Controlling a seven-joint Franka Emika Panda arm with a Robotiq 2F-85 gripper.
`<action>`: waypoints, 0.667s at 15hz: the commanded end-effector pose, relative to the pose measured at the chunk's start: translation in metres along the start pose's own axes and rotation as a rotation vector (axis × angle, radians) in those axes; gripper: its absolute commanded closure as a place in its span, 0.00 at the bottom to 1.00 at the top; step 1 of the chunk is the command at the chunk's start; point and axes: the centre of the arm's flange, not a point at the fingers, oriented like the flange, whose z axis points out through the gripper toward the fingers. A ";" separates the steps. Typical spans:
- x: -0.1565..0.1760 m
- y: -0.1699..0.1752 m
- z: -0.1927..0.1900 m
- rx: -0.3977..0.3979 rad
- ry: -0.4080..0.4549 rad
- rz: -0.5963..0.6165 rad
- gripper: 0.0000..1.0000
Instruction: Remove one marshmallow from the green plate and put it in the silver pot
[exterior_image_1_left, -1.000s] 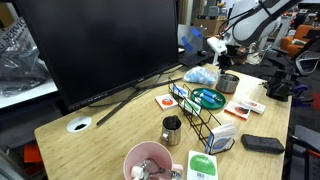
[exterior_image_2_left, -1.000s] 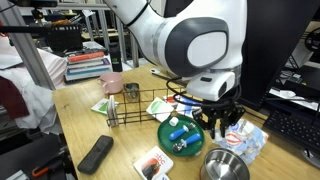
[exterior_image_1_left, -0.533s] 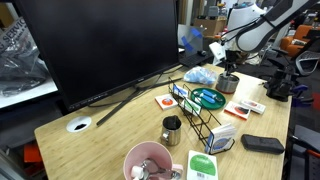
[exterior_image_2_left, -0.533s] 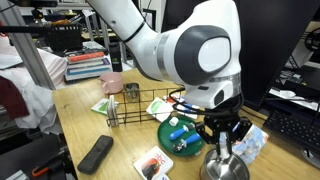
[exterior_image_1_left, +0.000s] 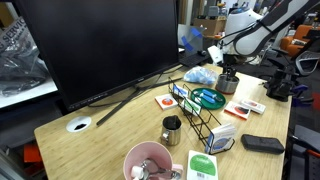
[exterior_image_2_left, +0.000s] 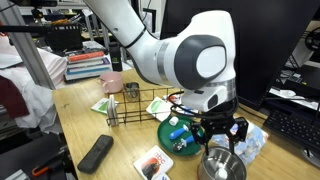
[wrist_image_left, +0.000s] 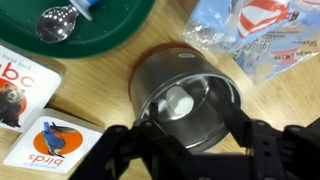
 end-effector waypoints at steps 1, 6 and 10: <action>-0.003 -0.001 -0.005 0.004 -0.014 0.004 0.24; -0.006 -0.001 -0.014 0.008 -0.033 0.009 0.07; -0.005 0.000 -0.014 0.008 -0.033 0.009 0.07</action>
